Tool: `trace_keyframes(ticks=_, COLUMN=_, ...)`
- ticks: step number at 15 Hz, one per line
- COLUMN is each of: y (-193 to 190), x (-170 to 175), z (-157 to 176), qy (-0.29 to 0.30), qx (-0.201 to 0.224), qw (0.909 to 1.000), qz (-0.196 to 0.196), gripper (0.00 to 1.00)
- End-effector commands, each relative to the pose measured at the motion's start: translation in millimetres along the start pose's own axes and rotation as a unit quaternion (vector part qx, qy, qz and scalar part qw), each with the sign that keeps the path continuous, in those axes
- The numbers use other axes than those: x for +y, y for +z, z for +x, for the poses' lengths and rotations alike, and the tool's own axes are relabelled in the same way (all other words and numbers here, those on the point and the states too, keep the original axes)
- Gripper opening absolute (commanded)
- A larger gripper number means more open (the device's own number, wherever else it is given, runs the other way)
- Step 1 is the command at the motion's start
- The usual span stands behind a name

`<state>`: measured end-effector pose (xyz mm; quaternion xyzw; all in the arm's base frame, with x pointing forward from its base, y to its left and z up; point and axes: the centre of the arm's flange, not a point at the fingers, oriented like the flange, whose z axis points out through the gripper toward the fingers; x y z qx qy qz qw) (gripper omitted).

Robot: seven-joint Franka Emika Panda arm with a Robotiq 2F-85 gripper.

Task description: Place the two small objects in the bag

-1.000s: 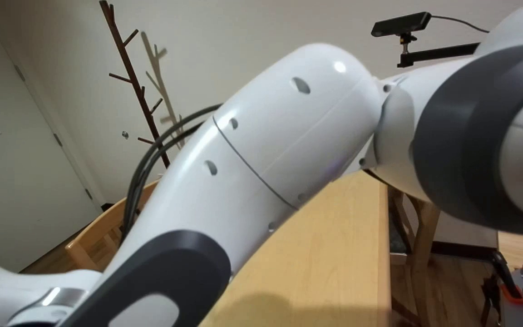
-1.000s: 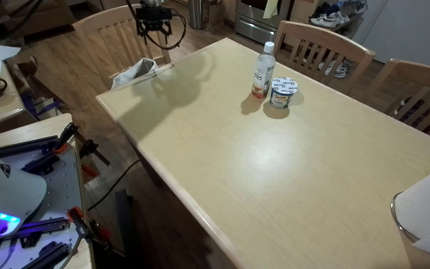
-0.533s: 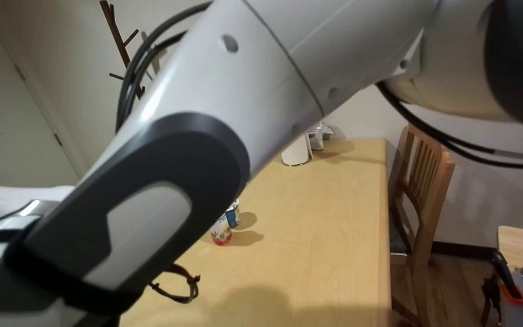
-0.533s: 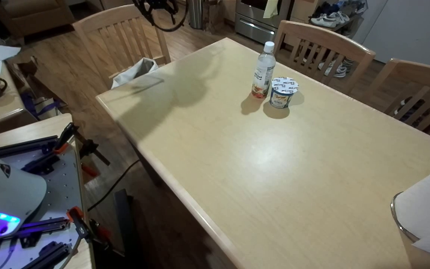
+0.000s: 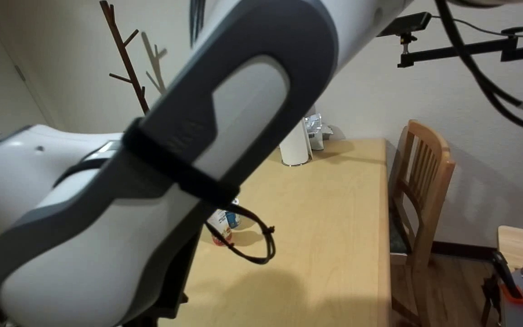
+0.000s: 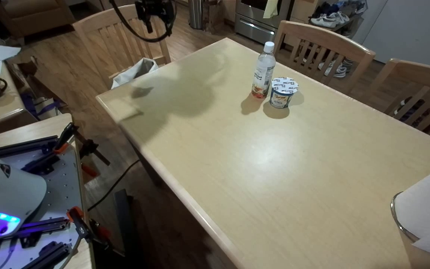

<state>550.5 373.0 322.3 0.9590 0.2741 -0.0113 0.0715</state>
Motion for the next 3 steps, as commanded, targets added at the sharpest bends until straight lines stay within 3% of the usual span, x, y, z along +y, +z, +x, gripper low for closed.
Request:
trace_keyframes(ticks=1, y=8.9, x=5.7, z=-6.0, qy=0.003, qx=-0.009, qw=1.0, qz=0.0, gripper=1.0)
trace_keyframes(ticks=3, y=6.1, x=7.5, z=-3.2, qy=0.003, qx=-0.004, qw=1.0, qz=0.003, gripper=1.0)
